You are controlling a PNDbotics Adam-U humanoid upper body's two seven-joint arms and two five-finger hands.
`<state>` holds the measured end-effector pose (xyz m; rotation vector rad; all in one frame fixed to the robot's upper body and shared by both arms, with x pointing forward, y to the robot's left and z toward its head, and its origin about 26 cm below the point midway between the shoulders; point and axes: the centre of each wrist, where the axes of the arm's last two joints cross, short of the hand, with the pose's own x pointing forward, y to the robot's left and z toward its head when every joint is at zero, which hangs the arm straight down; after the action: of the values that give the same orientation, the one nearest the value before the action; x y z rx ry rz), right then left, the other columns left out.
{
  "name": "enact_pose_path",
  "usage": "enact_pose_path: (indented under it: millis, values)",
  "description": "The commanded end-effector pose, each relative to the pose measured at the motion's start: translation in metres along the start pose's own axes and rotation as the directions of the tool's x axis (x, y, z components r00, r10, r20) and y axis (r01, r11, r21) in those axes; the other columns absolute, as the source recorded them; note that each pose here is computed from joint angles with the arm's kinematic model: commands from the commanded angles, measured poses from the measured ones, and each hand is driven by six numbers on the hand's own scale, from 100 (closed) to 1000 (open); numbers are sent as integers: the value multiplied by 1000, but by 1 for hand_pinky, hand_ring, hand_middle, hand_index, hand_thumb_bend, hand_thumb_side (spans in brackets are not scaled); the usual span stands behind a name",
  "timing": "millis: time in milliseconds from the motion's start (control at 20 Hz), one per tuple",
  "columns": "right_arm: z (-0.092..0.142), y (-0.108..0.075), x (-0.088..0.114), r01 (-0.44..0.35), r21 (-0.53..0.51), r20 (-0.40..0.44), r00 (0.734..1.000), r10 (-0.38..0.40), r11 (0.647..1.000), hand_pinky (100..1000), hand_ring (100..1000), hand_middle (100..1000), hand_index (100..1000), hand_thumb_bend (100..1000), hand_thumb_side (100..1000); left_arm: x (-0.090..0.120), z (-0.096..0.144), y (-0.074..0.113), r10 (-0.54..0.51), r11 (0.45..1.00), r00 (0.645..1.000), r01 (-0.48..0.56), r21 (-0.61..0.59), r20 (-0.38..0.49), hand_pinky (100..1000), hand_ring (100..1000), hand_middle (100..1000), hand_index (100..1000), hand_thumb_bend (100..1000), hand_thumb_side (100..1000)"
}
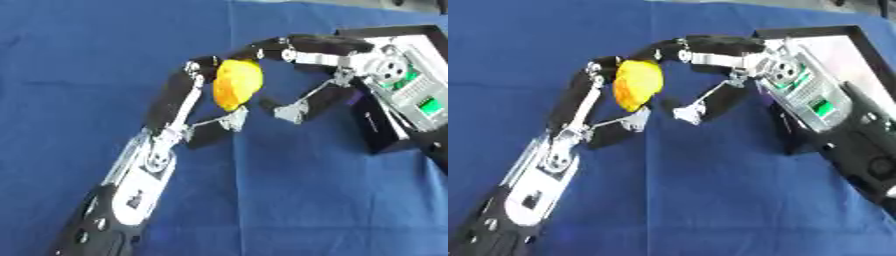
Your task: Pick up the objects with one hand, pass them to the other hand, and then place them into the box on the other side of the table.
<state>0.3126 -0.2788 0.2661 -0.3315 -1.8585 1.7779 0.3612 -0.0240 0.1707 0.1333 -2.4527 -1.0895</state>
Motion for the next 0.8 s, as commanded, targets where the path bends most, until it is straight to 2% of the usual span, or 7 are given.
enact_pose_path:
  millis: [50, 550, 700, 800]
  values:
    - [2, -5, 1, -6, -9, -4, 1000, 6, 1000, 932, 1000, 904, 1000, 100, 228, 17, -11, 6, 15, 1000, 998, -16, 17, 65, 774, 565, 552, 495, 100, 330]
    - [2, -8, 7, 56, -57, 37, 998, -54, 997, 926, 1000, 851, 1000, 100, 203, 12, -8, 0, 20, 1000, 999, -20, 3, 41, 776, 564, 551, 493, 100, 330]
    - [1, -8, 8, 70, -61, 38, 997, -67, 996, 915, 1000, 798, 958, 100, 201, 13, -8, -1, 24, 1000, 999, -25, 4, 45, 777, 563, 551, 493, 100, 335]
    - [1, -8, 8, 72, -64, 35, 997, -70, 995, 894, 1000, 730, 891, 100, 199, 14, -8, -2, 30, 999, 998, -31, 11, 51, 778, 563, 551, 494, 100, 341]
